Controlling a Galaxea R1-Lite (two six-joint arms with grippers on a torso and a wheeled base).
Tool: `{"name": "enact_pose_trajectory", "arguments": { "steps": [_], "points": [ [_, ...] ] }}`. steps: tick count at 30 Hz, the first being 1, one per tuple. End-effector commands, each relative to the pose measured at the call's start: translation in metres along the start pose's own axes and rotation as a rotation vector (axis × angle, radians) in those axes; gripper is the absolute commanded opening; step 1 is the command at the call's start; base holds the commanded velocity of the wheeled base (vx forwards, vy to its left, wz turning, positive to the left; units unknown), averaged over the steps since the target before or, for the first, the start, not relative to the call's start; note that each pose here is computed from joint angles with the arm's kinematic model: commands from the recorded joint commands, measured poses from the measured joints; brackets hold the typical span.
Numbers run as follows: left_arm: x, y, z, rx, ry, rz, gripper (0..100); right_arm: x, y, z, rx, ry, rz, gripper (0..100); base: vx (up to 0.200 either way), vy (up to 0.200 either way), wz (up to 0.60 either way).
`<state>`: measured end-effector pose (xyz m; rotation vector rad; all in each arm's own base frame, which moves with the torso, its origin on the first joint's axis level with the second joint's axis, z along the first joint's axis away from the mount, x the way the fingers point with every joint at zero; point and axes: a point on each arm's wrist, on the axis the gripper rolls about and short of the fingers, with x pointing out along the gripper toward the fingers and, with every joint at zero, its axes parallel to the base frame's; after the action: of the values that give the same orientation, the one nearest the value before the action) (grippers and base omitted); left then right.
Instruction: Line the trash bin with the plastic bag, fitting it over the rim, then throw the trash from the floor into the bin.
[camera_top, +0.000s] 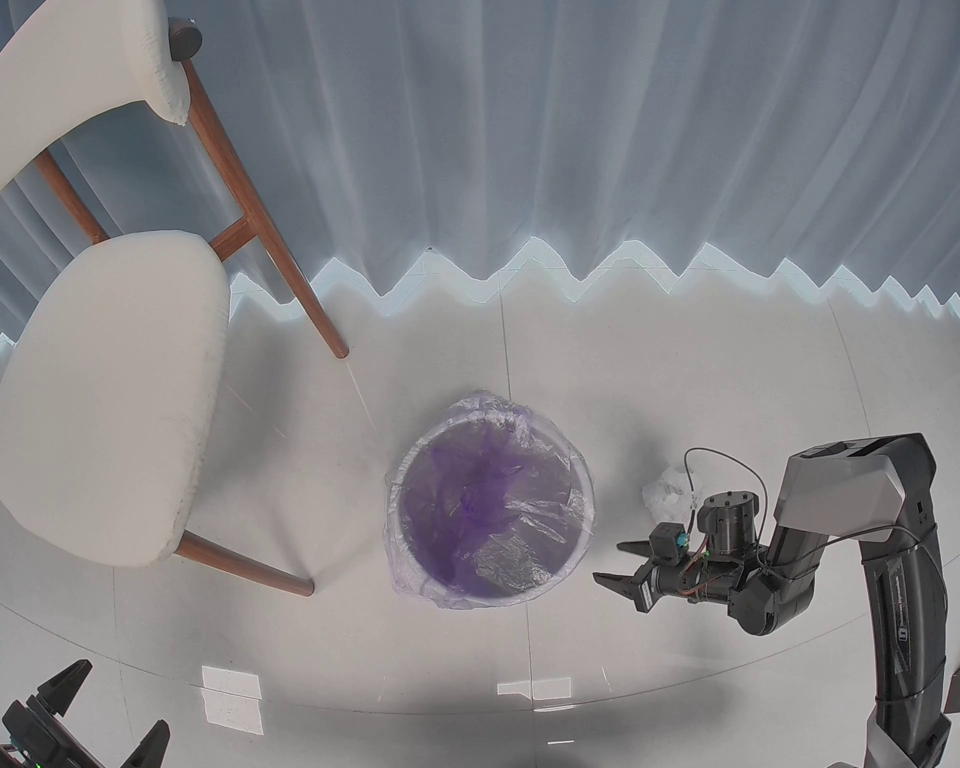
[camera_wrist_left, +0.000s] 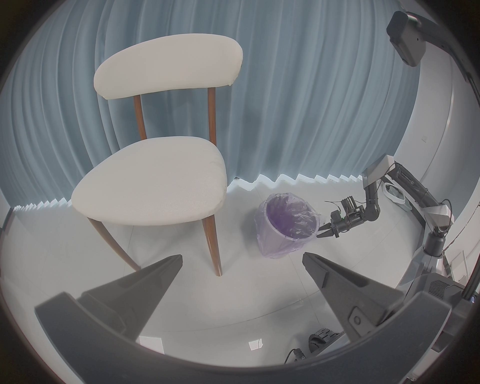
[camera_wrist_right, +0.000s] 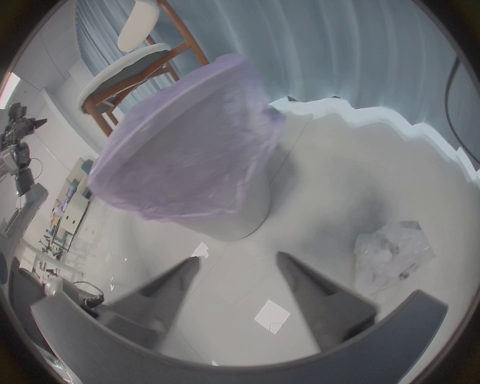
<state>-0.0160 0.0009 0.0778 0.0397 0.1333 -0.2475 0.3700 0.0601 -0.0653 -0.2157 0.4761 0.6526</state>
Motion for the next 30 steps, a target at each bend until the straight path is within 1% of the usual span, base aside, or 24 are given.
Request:
{"name": "enact_pose_trajectory", "arguments": {
  "steps": [1, 3, 9, 14, 18, 21, 23, 24, 27, 30],
  "points": [
    [0.002, 0.000, -0.005, -0.002, 0.019, -0.001, 100, 0.000, -0.016, 0.001, 0.009, -0.023, -0.033, 100, 0.000, 0.000, 0.00],
    [0.002, 0.000, -0.005, -0.002, 0.019, -0.001, 100, 0.006, -0.020, 0.002, 0.003, -0.041, -0.029, 100, 0.000, 0.000, 0.00],
    [0.002, 0.000, -0.005, -0.002, 0.019, -0.001, 100, 0.019, -0.015, 0.011, -0.025, -0.070, 0.013, 100, 0.000, 0.000, 0.00],
    [0.002, 0.000, -0.005, -0.002, 0.019, -0.001, 100, 0.033, -0.026, 0.026, -0.047, -0.123, 0.031, 100, 0.000, 0.000, 0.00],
    [0.002, 0.000, -0.005, -0.002, 0.019, -0.001, 100, 0.037, -0.026, 0.029, -0.043, -0.110, 0.049, 100, 0.000, 0.000, 0.00],
    [0.002, 0.000, -0.005, -0.002, 0.019, -0.001, 100, 0.042, -0.022, 0.035, -0.052, -0.120, 0.076, 100, 0.000, 0.000, 0.00],
    [0.002, 0.000, -0.005, -0.002, 0.019, -0.001, 100, 0.044, -0.023, 0.039, -0.064, -0.137, 0.077, 100, 0.000, 0.000, 0.00],
    [0.002, 0.000, -0.005, -0.002, 0.019, -0.001, 100, 0.048, -0.023, 0.039, -0.067, -0.142, 0.082, 0, 0.000, 0.000, 0.00],
    [0.002, 0.000, -0.005, -0.002, 0.019, -0.001, 100, 0.050, -0.021, 0.038, -0.068, -0.142, 0.100, 0, 0.000, 0.000, 0.00],
    [0.002, 0.000, -0.005, -0.002, 0.019, -0.001, 100, 0.051, -0.018, 0.038, -0.071, -0.152, 0.147, 0, 0.000, 0.000, 0.00]
  ]
}}
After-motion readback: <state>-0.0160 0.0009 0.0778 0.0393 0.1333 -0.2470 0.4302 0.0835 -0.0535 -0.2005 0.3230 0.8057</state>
